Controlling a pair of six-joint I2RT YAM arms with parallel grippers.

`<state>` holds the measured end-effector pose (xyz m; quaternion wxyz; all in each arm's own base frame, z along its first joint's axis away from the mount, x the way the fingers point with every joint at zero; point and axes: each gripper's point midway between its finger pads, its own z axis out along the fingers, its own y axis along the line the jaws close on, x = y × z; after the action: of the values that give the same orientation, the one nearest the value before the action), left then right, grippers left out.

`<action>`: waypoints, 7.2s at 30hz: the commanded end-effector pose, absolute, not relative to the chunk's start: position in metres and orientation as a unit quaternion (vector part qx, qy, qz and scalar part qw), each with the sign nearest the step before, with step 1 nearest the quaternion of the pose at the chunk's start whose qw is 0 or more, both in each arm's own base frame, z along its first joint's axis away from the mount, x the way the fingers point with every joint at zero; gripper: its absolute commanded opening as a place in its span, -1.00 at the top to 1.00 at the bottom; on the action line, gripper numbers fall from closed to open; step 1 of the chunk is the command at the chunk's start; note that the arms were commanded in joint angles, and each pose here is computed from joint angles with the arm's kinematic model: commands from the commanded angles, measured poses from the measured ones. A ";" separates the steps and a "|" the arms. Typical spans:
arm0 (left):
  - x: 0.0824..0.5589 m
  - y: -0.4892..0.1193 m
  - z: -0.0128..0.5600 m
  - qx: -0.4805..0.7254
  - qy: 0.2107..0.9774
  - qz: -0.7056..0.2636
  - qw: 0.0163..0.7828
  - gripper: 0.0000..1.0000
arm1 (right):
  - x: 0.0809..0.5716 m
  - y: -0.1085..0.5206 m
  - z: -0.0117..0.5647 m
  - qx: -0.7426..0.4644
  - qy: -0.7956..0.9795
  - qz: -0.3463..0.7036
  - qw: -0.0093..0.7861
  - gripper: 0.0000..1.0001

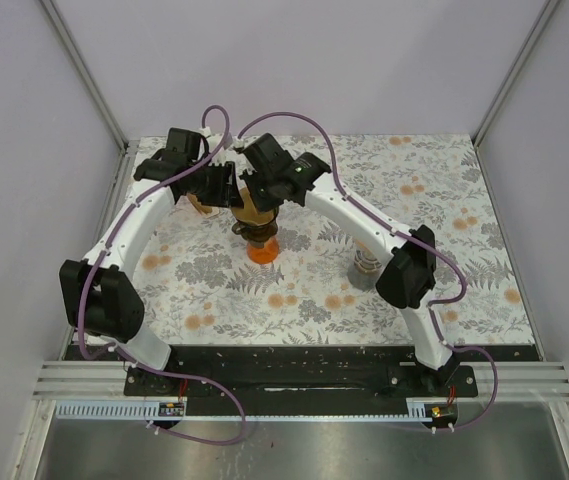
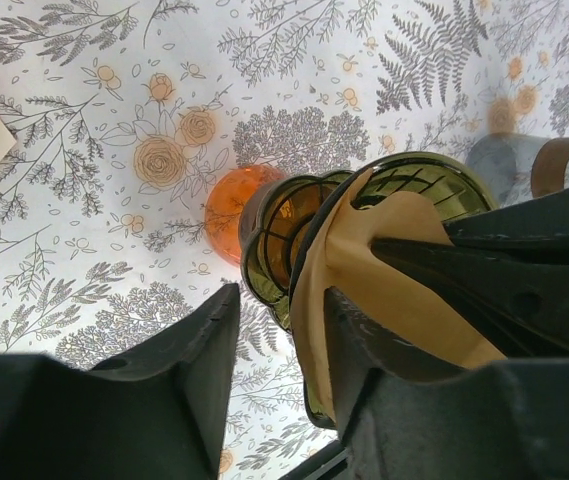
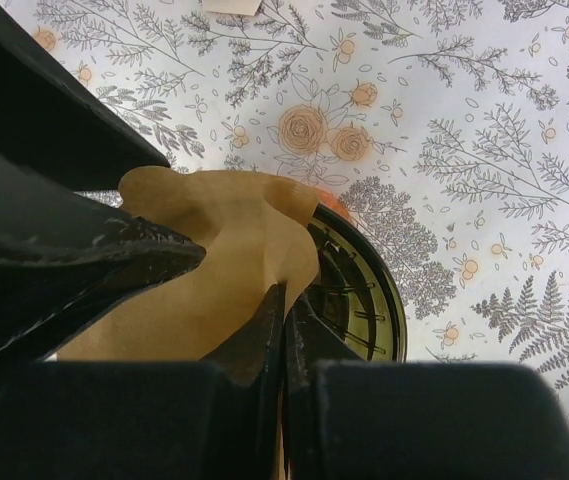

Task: Place the coffee filter in the dripper

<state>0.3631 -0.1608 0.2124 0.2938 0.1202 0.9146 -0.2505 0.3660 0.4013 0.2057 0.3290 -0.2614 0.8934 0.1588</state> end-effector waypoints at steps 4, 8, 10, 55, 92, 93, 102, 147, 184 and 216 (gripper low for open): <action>0.363 -0.171 0.226 0.147 0.901 -0.266 0.310 0.45 | 0.369 0.398 0.262 -0.259 0.857 0.199 0.398 0.91; 0.361 -0.171 0.231 0.151 0.898 -0.267 0.316 0.68 | 0.368 0.395 0.272 -0.262 0.846 0.210 0.415 0.61; 0.360 -0.172 0.234 0.152 0.896 -0.268 0.319 0.71 | 0.368 0.393 0.276 -0.265 0.840 0.213 0.422 0.43; 0.357 -0.204 0.232 0.205 0.866 -0.326 0.319 0.41 | 0.356 0.379 0.220 -0.273 0.843 0.293 0.358 0.49; 0.371 -0.210 0.228 0.326 0.832 -0.279 0.352 0.13 | 0.355 0.380 0.223 -0.273 0.849 0.294 0.344 0.68; 0.372 -0.209 0.228 0.331 0.831 -0.273 0.355 0.13 | 0.356 0.380 0.224 -0.272 0.848 0.294 0.346 0.68; 0.357 -0.204 0.211 0.388 0.821 -0.268 0.321 0.23 | 0.355 0.380 0.227 -0.275 0.846 0.294 0.349 0.69; 0.367 -0.172 0.242 0.303 0.849 -0.295 0.317 -0.22 | 0.353 0.380 0.236 -0.278 0.847 0.296 0.344 0.01; 0.366 -0.118 0.279 0.182 0.869 -0.282 0.364 -0.29 | 0.317 0.419 0.269 -0.444 0.770 0.275 0.367 1.00; 0.362 -0.124 0.257 -0.007 0.859 -0.408 0.310 -0.14 | 0.333 0.406 0.151 -0.444 0.856 0.148 0.221 1.00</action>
<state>0.3562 -0.1341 0.2306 0.2664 -0.0022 0.8756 -0.4029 0.3336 0.4134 0.1582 0.2437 -0.4469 0.8449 0.1641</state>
